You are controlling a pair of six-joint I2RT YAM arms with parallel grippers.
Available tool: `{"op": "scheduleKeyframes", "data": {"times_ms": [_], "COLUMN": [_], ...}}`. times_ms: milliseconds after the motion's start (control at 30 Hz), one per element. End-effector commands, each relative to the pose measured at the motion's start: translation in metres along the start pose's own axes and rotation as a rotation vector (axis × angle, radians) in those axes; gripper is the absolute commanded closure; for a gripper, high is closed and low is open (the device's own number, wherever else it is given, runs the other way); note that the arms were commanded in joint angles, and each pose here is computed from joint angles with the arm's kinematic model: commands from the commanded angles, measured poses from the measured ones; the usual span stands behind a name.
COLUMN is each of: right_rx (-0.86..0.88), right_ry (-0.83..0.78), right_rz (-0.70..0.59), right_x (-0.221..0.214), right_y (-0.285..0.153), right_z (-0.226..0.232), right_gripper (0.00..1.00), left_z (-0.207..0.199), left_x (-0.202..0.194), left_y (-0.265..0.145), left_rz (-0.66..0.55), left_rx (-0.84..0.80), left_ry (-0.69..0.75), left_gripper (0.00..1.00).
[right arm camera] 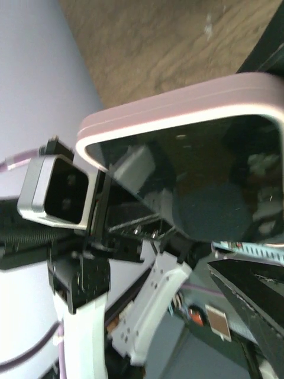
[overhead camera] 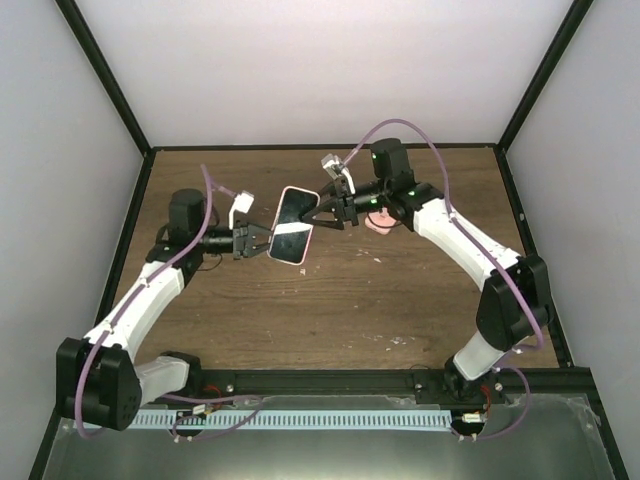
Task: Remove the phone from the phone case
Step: Remove the phone case from the phone.
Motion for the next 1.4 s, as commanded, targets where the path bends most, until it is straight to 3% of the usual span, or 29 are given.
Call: {"op": "scheduleKeyframes", "data": {"times_ms": [0, 267, 367, 667, 967, 1367], "right_rx": [-0.185, -0.498, -0.533, -0.638, -0.701, -0.74], "right_ry": [-0.091, -0.254, -0.372, -0.604, -0.732, -0.782], "right_rz": [0.023, 0.053, 0.092, 0.254, 0.318, 0.371], "right_x": [0.012, 0.032, 0.035, 0.023, 0.013, -0.004], "right_y": [-0.01, -0.003, 0.02, 0.083, 0.117, 0.126], "right_z": [-0.001, -0.001, 0.011, 0.023, 0.024, 0.017], "right_gripper": [0.39, 0.39, 0.4, 0.45, 0.46, 0.46], "left_z": [0.004, 0.033, 0.041, 0.059, 0.062, 0.061], "left_x": [0.014, 0.027, 0.032, 0.028, 0.029, 0.03], "left_y": [-0.013, -0.028, -0.03, -0.03, -0.029, -0.03], "left_rz": [-0.093, -0.18, -0.229, -0.284, -0.283, -0.289], "left_rx": [0.013, 0.058, 0.141, 0.17, 0.178, 0.18], "left_ry": [-0.043, -0.265, -0.389, -0.644, -0.689, -0.689], "left_gripper": [1.0, 1.0, 1.0, 1.0, 1.0, 1.0]}}
Point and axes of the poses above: each gripper's point midway between its finger pads, its own y axis out along the fingers, its own z axis along the line the jaws close on, x = y × z, the point moved 10 cm from there along -y, back along the fingers, and after that the axes turned 12 degrees about -y, right-handed, at the moved point
